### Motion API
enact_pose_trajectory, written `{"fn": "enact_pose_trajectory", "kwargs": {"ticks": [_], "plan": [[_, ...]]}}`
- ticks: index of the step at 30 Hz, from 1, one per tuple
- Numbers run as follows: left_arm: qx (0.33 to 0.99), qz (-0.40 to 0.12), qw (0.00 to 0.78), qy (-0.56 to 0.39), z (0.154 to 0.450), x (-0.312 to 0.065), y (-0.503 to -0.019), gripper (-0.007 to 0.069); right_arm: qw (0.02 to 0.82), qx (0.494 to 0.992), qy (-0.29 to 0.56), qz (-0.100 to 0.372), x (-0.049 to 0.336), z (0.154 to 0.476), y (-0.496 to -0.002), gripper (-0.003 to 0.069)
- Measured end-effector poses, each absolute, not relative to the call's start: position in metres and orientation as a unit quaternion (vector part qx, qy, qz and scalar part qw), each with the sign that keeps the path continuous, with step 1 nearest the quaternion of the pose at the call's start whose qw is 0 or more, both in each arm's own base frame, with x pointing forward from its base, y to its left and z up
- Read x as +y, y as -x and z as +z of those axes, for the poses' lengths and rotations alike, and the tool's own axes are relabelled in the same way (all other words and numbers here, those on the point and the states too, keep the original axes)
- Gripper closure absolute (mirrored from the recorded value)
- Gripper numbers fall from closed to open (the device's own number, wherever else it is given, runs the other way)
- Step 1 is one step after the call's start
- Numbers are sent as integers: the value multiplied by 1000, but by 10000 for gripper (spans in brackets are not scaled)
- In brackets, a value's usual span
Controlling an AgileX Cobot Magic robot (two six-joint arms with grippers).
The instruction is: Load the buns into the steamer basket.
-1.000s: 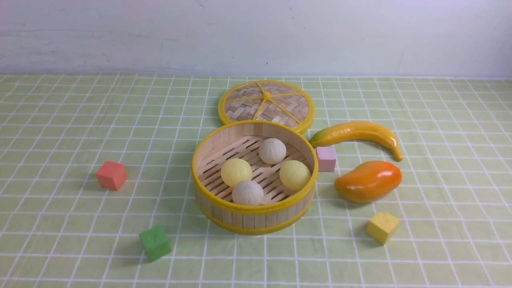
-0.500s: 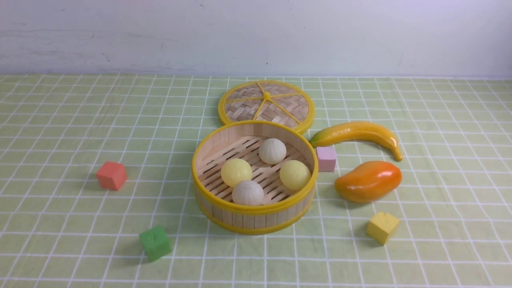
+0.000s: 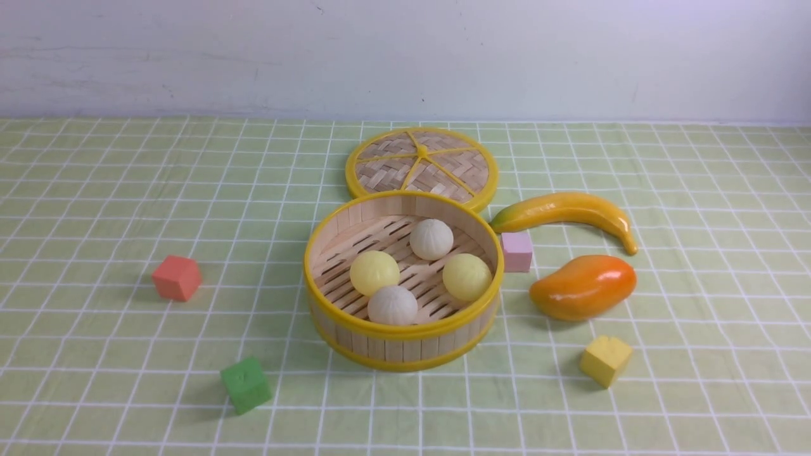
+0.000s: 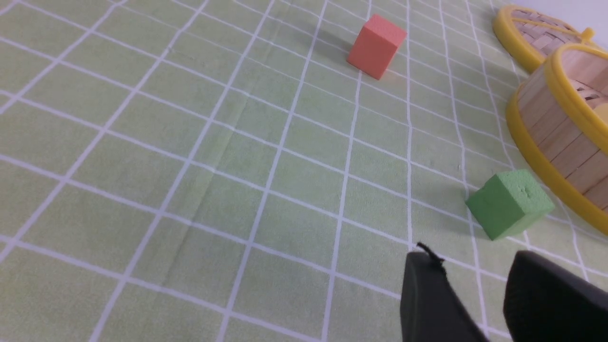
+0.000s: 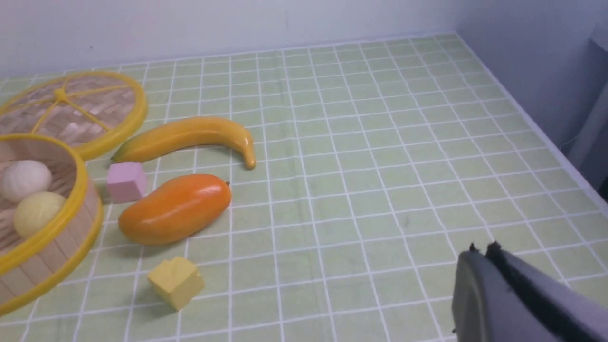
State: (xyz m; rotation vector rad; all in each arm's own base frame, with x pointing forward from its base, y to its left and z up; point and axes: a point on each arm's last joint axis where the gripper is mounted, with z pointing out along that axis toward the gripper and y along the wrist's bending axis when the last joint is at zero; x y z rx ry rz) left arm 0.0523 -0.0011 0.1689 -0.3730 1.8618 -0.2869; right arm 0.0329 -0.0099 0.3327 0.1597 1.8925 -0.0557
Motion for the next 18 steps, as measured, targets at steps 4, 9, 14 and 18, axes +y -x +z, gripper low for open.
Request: {"fn": "enact_pose_trajectory", "kwargs": {"ticks": [4, 9, 14, 18], "plan": [[794, -122, 573, 159, 169, -1, -52, 387, 580, 812, -66, -27, -10, 282, -42, 667], [794, -122, 573, 159, 169, -1, -52, 387, 595, 801, -56, -20, -8, 222, -51, 664], [794, -122, 573, 159, 169, -1, -52, 387, 583, 811, -53, -17, -7, 177, -52, 660], [794, -122, 574, 159, 169, -1, -52, 387, 589, 806, -56, -13, -7, 173, -52, 658]]}}
